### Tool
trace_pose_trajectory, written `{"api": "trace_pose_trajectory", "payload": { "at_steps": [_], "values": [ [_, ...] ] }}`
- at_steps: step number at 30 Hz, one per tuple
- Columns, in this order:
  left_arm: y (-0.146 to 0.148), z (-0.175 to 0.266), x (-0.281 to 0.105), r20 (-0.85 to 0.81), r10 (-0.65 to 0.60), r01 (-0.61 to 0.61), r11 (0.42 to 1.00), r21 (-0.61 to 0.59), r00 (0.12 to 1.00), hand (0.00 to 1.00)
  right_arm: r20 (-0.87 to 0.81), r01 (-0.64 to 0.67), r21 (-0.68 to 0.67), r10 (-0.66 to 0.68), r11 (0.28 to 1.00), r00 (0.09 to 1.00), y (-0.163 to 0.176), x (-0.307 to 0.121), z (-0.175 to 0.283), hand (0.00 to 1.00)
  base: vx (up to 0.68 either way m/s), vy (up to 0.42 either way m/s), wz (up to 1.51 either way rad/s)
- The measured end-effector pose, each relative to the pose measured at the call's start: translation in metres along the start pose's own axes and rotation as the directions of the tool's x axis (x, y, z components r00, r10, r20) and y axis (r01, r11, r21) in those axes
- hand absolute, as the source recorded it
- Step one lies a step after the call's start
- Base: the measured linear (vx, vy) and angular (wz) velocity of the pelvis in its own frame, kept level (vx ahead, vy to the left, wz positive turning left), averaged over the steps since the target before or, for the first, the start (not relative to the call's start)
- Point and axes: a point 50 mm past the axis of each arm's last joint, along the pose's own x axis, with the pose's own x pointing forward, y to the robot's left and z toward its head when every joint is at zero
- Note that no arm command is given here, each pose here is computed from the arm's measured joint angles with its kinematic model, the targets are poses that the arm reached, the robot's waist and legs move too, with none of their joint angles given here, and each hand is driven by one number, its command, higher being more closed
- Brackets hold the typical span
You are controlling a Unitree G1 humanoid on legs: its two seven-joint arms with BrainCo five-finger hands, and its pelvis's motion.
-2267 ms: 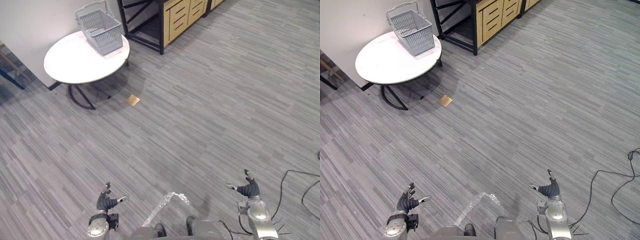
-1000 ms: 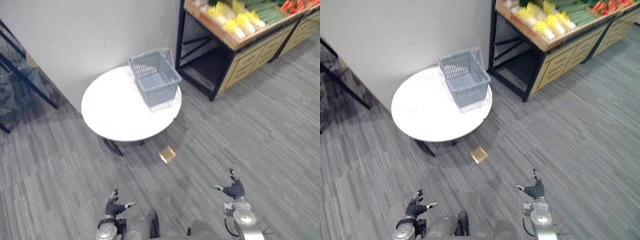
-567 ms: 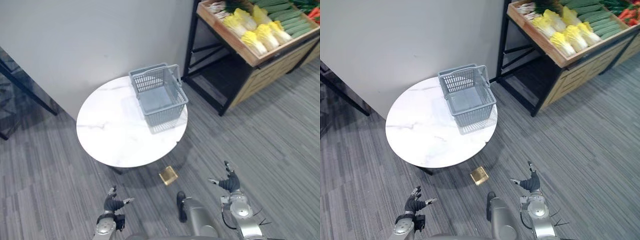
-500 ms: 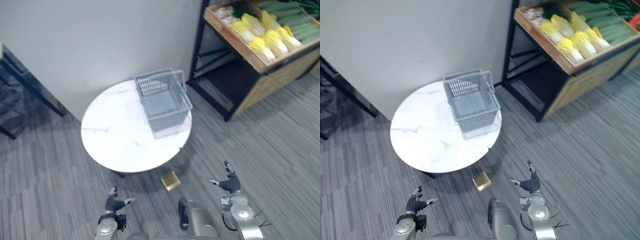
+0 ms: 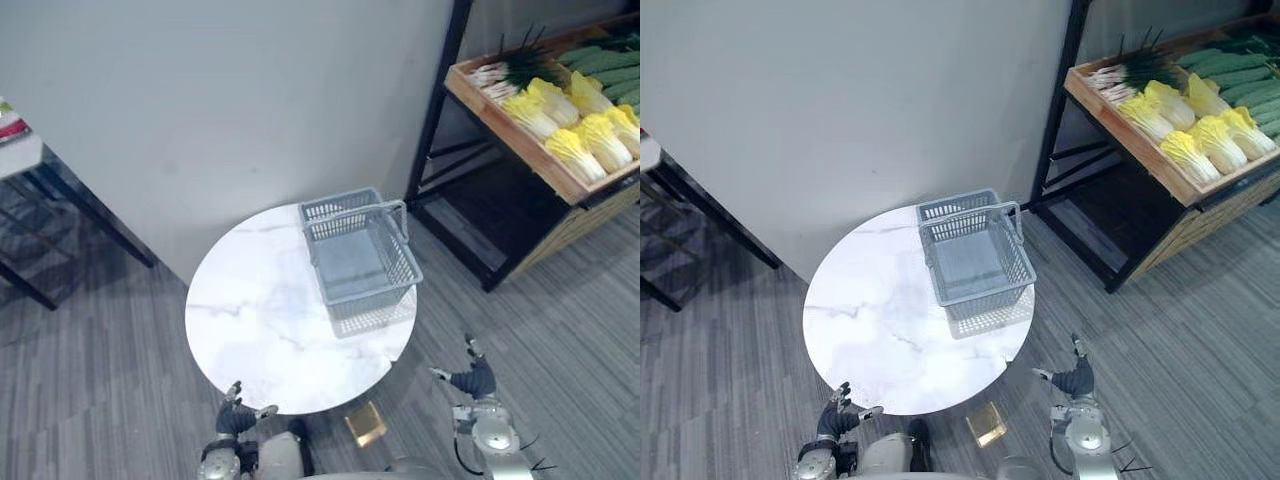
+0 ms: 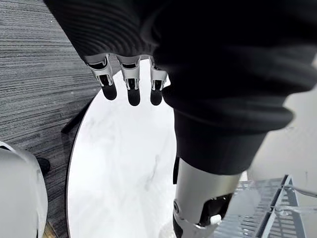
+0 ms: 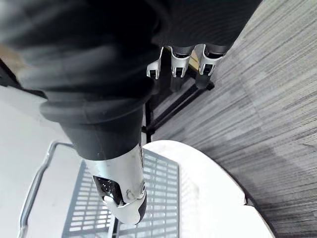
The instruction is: Pick vegetable in the basket
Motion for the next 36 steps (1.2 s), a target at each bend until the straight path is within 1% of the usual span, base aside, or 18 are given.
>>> {"api": "trace_pose_trajectory", "payload": {
  "at_steps": [4,6,8,10,11,14,15,17,20,22,25,26,28,30,31,33,36],
  "values": [
    [0.003,-0.004,-0.001,-0.013,-0.002,0.002,1.0,0.021,1.0,0.0,0.101,-0.027,-0.049,0.031,0.998,0.994,0.006,0.008,0.024,0.0,0.04,0.106,-0.23],
    [0.013,-0.002,0.002,-0.006,0.014,-0.013,0.998,0.056,1.0,0.0,0.175,-0.028,-0.088,0.043,0.996,0.984,0.006,0.008,0.038,0.0,0.05,0.047,0.27],
    [0.018,0.0,0.005,-0.004,0.022,-0.022,0.997,0.072,1.0,0.0,0.257,-0.024,-0.153,0.064,0.988,0.964,0.003,0.014,0.054,0.0,0.08,-0.044,0.49],
    [0.014,0.0,0.007,-0.01,0.009,-0.008,0.997,0.08,1.0,0.0,0.33,0.001,-0.22,0.073,0.975,0.941,-0.003,0.021,0.071,0.0,0.12,-0.03,0.47],
    [0.013,0.0,0.007,-0.007,0.003,-0.002,0.996,0.093,1.0,0.0,0.391,0.029,-0.266,0.08,0.964,0.917,-0.005,0.027,0.087,0.0,0.1,0.003,0.19],
    [0.014,0.0,0.007,-0.009,0.004,-0.003,0.994,0.107,1.0,0.0,0.528,0.067,-0.419,0.183,0.905,0.829,0.002,0.038,0.129,0.0,0.08,-0.009,0.09],
    [0.014,-0.001,0.007,-0.012,0.002,-0.001,0.993,0.116,1.0,0.0,0.55,0.077,-0.44,0.2,0.895,0.811,0.003,0.039,0.137,0.0,0.07,-0.015,0.03],
    [0.01,-0.006,0.005,-0.031,-0.018,0.022,0.99,0.142,0.999,0.0,0.626,0.122,-0.475,0.238,0.871,0.743,0.008,0.044,0.168,0.0,0.11,-0.03,0.07],
    [0.007,-0.008,0.005,-0.039,-0.03,0.035,0.988,0.152,0.999,0.0,0.693,0.192,-0.499,0.256,0.845,0.674,0.013,0.055,0.207,0.0,0.06,0.003,0.06],
    [0.004,-0.006,0.006,-0.027,-0.041,0.045,0.987,0.156,0.999,0.0,0.701,0.222,-0.514,0.256,0.829,0.666,0.011,0.062,0.219,0.0,0.0,0.028,0.16],
    [0.001,0.0,0.009,-0.003,-0.049,0.049,0.988,0.145,0.999,0.0,0.698,0.292,-0.561,0.253,0.775,0.67,0.0,0.078,0.241,0.0,-0.05,0.009,0.22],
    [0.002,0.0,0.008,-0.006,-0.04,0.04,0.989,0.14,0.999,0.0,0.707,0.336,-0.572,0.243,0.748,0.664,-0.007,0.084,0.256,0.0,-0.09,-0.001,0.2],
    [0.002,-0.001,0.008,-0.008,-0.029,0.03,0.99,0.137,1.0,0.0,0.729,0.384,-0.556,0.21,0.737,0.651,-0.016,0.088,0.274,0.0,-0.08,-0.002,0.15],
    [0.003,-0.001,0.008,-0.004,-0.026,0.027,0.992,0.125,1.0,0.0,0.75,0.453,-0.542,0.165,0.708,0.641,-0.034,0.092,0.297,0.0,-0.1,-0.006,0.24],
    [0.003,-0.001,0.008,-0.003,-0.026,0.026,0.992,0.123,1.0,0.0,0.75,0.466,-0.544,0.155,0.698,0.643,-0.038,0.094,0.3,0.0,-0.1,-0.009,0.23],
    [0.003,0.0,0.008,0.004,-0.022,0.022,0.994,0.105,1.0,0.0,0.732,0.503,-0.57,0.123,0.65,0.671,-0.054,0.101,0.307,0.0,-0.08,-0.016,0.18],
    [0.003,0.001,0.009,0.007,-0.019,0.018,0.994,0.104,1.0,0.0,0.694,0.526,-0.602,0.067,0.6,0.717,-0.072,0.11,0.309,0.0,-0.05,-0.023,0.15]
  ]
}}
